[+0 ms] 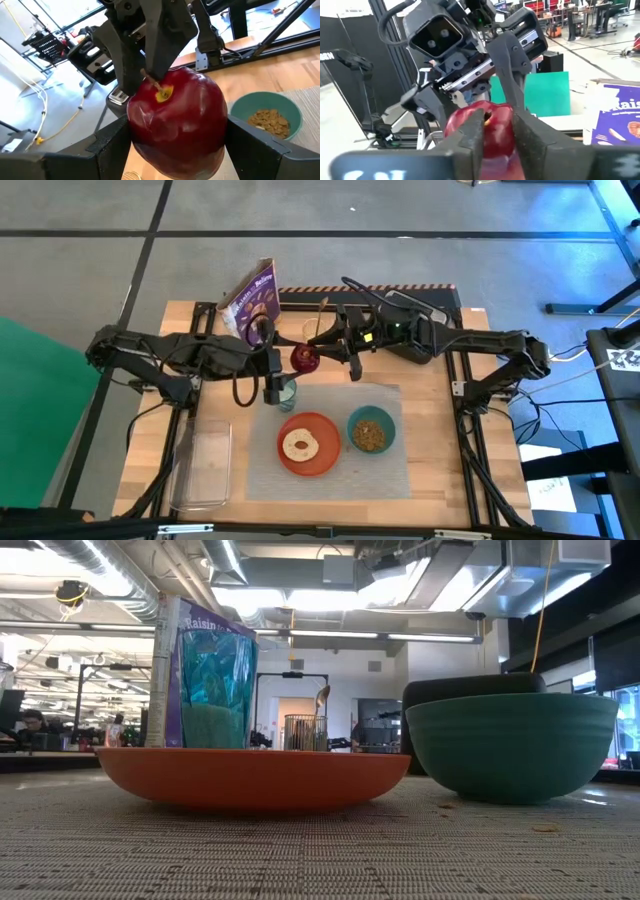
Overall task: Arrange a breakfast setting
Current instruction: Put the red apple on the orange plate
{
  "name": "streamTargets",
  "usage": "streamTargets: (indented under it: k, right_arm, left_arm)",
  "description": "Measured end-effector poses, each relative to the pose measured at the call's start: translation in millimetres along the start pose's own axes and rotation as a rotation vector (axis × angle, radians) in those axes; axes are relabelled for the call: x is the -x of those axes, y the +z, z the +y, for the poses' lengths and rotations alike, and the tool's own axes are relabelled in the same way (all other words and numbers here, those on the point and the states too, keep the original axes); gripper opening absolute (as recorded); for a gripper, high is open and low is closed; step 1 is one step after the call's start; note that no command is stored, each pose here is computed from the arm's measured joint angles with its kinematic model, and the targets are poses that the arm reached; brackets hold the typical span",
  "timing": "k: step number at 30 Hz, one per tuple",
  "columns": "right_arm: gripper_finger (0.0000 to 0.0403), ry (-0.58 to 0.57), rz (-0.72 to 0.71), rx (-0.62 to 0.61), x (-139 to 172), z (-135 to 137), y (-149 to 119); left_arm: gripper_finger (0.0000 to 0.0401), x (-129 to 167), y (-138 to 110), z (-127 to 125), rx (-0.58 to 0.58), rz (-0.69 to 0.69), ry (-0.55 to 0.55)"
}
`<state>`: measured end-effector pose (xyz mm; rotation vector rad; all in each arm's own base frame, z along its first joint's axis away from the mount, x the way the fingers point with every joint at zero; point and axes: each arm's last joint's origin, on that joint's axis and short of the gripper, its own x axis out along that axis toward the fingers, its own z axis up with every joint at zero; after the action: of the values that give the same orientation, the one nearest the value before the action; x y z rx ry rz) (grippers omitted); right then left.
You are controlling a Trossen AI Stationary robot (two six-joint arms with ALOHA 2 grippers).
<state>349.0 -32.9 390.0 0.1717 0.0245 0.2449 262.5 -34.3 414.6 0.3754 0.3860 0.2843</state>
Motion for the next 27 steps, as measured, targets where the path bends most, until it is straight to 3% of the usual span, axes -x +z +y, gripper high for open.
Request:
streamTargets:
  k: [5,10,22,27]
  right_arm:
    - [0.0047,-0.002,0.007,0.022,0.0,-0.2,-0.7]
    - [0.0030,0.001,0.016,0.025,0.0,-0.9,-2.0]
    - [0.0094,0.029,0.036,0.008,-1.1,0.0,-5.3]
    - [0.0075,-0.006,0.057,-0.002,-1.0,-1.5,-7.8]
  left_arm:
    - [0.0283,-0.7,-1.2,1.0,0.019,0.010,0.004]
    - [0.0283,-3.0,-4.3,5.1,0.089,0.032,0.008]
    - [0.0283,-20.9,-9.9,2.6,0.070,0.081,0.006]
    - [0.0283,-25.3,-11.5,4.2,0.072,0.090,0.002]
